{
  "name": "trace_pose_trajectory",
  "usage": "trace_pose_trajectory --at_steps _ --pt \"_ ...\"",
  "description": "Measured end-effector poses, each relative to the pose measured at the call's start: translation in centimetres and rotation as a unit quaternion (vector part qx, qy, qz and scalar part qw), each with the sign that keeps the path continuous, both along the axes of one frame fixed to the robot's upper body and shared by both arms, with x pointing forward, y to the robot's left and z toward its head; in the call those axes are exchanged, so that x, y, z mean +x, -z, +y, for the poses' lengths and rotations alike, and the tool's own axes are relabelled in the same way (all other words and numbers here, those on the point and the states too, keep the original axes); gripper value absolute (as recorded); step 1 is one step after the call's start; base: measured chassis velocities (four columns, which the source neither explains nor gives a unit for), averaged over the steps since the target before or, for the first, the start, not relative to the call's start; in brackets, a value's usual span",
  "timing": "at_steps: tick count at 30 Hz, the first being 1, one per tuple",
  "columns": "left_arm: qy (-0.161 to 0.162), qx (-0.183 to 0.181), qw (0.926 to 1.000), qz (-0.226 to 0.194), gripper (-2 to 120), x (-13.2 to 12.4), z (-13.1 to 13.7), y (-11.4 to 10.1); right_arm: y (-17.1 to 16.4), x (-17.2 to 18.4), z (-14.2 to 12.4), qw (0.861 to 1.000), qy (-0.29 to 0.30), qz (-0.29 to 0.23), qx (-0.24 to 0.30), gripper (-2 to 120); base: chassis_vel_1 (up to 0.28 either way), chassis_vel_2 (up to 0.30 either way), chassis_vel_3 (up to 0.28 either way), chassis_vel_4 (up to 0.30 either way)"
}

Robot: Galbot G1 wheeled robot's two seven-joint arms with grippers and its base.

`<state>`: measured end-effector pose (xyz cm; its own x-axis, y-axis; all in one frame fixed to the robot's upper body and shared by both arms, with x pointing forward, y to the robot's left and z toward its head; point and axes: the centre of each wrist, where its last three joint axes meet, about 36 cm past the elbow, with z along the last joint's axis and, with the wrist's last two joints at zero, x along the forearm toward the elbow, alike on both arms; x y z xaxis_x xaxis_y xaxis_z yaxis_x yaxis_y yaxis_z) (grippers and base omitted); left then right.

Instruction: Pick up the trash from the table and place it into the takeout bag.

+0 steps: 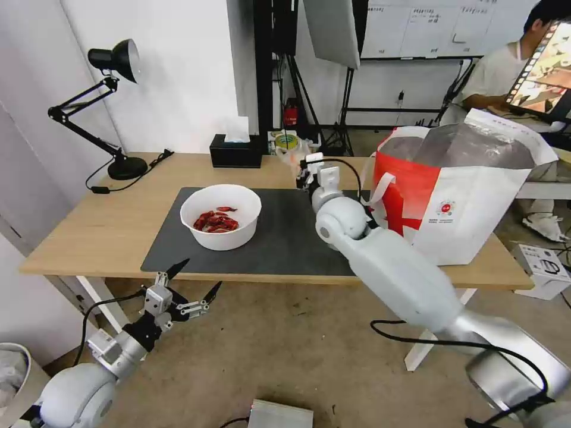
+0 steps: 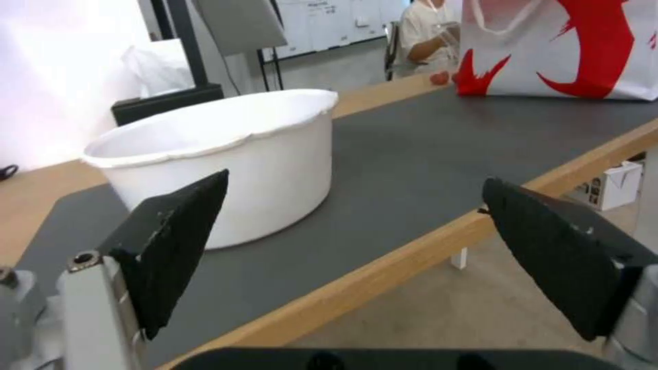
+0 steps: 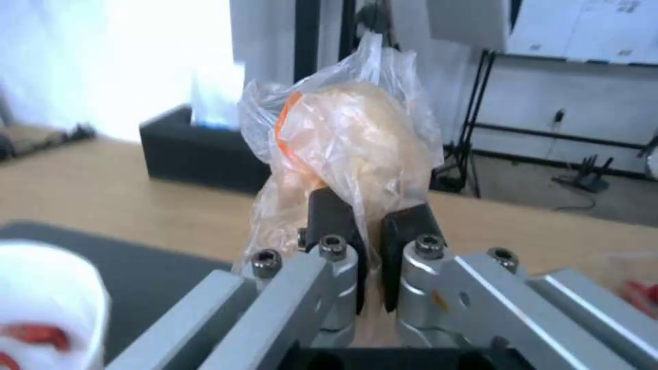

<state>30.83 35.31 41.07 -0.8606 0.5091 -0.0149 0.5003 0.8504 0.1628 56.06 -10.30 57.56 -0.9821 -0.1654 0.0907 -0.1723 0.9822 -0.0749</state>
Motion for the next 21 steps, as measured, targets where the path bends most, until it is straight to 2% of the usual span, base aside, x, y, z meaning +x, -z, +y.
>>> trace_pose_trajectory --at_steps 5,6,9,10,13,14,16,17,20,21 --pt "-0.026 0.0 0.9997 0.003 100 -2.4 0.6 0.1 -4.6 -2.4 -1.6 1.0 0.001 -0.021 0.014 3 0.0 0.0 0.0 0.0" --pt "-0.026 0.0 0.9997 0.003 100 -2.4 0.6 0.1 -4.6 -2.4 -1.6 1.0 0.001 -0.021 0.014 3 0.0 0.0 0.0 0.0" --pt "-0.032 0.0 0.9995 0.004 100 -3.1 0.5 0.3 -8.2 -4.2 -4.5 0.999 0.013 -0.034 0.014 3 0.0 0.0 0.0 0.0" --pt "-0.032 0.0 0.9995 0.004 100 -3.1 0.5 0.3 -8.2 -4.2 -4.5 0.999 0.013 -0.034 0.014 3 0.0 0.0 0.0 0.0" --pt "-0.029 -0.001 0.9996 0.003 100 -3.1 0.4 0.2 -10.6 -5.2 -8.3 0.998 0.044 -0.048 0.003 3 0.0 0.0 0.0 0.0" --pt "-0.029 -0.001 0.9996 0.003 100 -3.1 0.4 0.2 -10.6 -5.2 -8.3 0.998 0.044 -0.048 0.003 3 0.0 0.0 0.0 0.0" --pt "-0.028 0.0 0.9996 0.002 100 -3.0 0.3 0.2 -11.7 -5.7 -10.8 0.996 0.066 -0.053 -0.008 3 0.0 0.0 0.0 0.0" --pt "-0.028 0.0 0.9996 0.002 100 -3.0 0.3 0.2 -11.7 -5.7 -10.8 0.996 0.066 -0.053 -0.008 3 0.0 0.0 0.0 0.0" --pt "-0.025 -0.001 0.9997 0.002 100 -3.0 0.2 0.2 -12.4 -6.1 -14.5 0.994 0.099 -0.048 -0.02 3 0.0 0.0 0.0 0.0" --pt "-0.025 -0.001 0.9997 0.002 100 -3.0 0.2 0.2 -12.4 -6.1 -14.5 0.994 0.099 -0.048 -0.02 3 0.0 0.0 0.0 0.0"
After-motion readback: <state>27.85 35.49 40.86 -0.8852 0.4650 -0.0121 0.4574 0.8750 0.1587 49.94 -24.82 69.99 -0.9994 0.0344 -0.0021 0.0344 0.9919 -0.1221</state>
